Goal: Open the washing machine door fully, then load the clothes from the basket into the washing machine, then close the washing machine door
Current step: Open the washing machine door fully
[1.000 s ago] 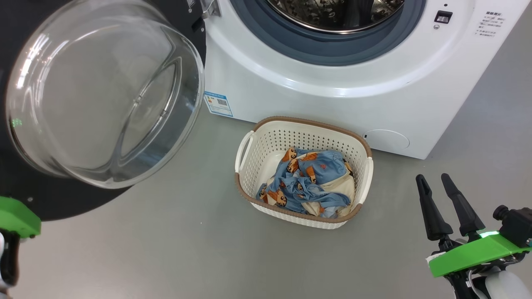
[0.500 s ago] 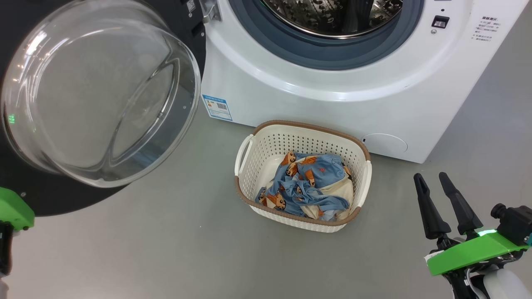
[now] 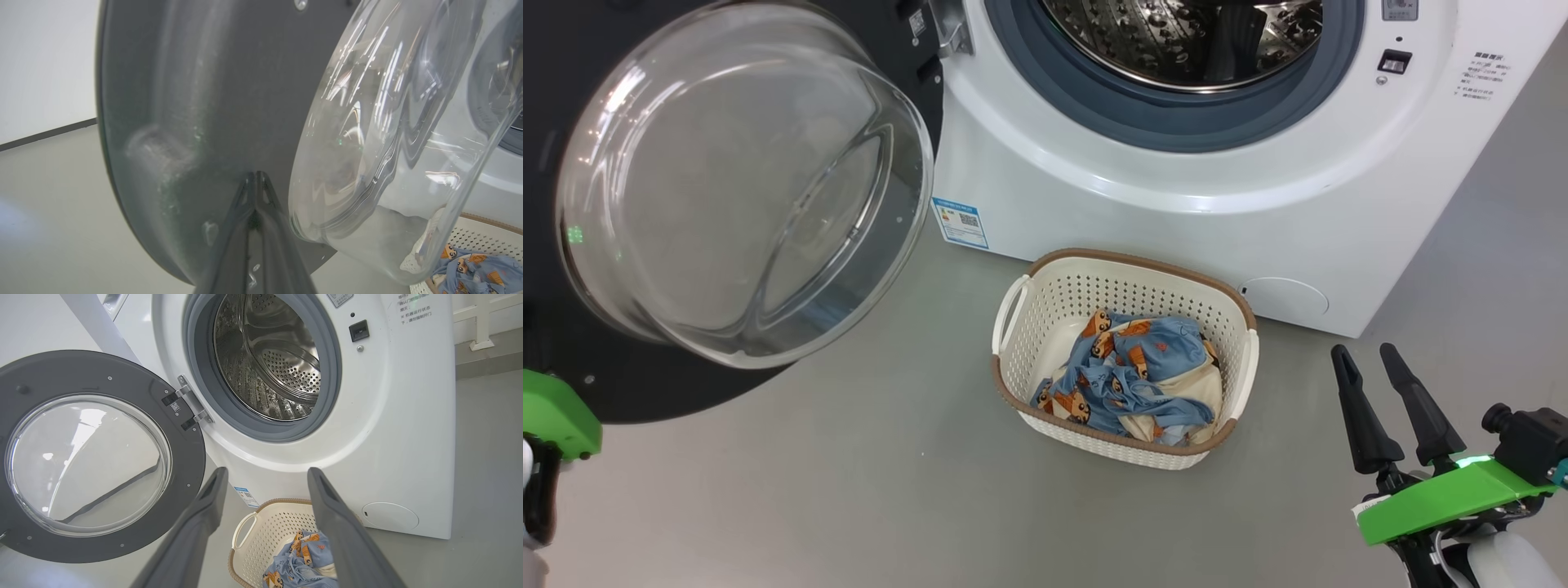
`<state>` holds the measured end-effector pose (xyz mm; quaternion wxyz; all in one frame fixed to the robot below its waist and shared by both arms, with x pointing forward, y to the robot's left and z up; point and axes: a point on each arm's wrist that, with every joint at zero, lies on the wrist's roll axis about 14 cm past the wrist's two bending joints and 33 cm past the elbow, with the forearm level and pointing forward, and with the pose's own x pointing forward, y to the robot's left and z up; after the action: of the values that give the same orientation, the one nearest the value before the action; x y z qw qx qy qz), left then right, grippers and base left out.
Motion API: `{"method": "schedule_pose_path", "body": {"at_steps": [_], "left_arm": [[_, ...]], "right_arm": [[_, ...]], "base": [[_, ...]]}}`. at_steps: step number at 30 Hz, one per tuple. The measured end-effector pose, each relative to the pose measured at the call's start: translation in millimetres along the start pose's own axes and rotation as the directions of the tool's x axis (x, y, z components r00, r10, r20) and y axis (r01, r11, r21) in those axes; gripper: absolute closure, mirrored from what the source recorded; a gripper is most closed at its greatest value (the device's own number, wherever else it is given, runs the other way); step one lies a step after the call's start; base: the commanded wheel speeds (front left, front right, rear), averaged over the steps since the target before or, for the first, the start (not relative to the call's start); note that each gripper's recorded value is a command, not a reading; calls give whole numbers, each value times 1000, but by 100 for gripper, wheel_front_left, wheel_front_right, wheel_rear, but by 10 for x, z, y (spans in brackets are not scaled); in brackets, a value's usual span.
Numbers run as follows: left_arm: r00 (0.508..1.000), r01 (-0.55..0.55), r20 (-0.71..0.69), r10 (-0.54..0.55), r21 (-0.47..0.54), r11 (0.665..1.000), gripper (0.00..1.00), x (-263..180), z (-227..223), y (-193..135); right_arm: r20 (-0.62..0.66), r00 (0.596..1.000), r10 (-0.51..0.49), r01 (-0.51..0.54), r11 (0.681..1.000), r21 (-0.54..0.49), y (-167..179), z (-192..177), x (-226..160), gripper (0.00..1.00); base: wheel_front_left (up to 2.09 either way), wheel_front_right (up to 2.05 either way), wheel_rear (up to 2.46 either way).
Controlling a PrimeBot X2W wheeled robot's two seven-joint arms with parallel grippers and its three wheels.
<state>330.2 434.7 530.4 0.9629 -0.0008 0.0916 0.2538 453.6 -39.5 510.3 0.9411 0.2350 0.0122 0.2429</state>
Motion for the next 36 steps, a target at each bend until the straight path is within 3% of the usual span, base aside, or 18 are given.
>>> {"method": "schedule_pose_path", "body": {"at_steps": [12,30,33,34,36], "left_arm": [[999,22,46,-22,2,1000,100,-39,104,-54],[985,128,125,-119,-69,989,100,-244,135,-448],[980,150,146,-135,-102,983,55,-290,153,-557],[978,158,154,-141,-106,982,5,-307,158,-589],[977,164,158,-145,-115,980,0,-335,146,-645]], "right_arm": [[8,1000,11,-11,1000,-1,60,29,3,0],[8,1000,-12,12,1000,-8,7,51,-100,0],[10,1000,-19,19,1000,-10,-14,60,-114,0],[10,1000,-21,21,1000,-10,-22,61,-119,0],[10,1000,-26,26,1000,-10,-41,60,-129,0]], "base": [[0,0,0],[0,0,0],[0,0,0],[0,0,0],[0,0,0]]}}
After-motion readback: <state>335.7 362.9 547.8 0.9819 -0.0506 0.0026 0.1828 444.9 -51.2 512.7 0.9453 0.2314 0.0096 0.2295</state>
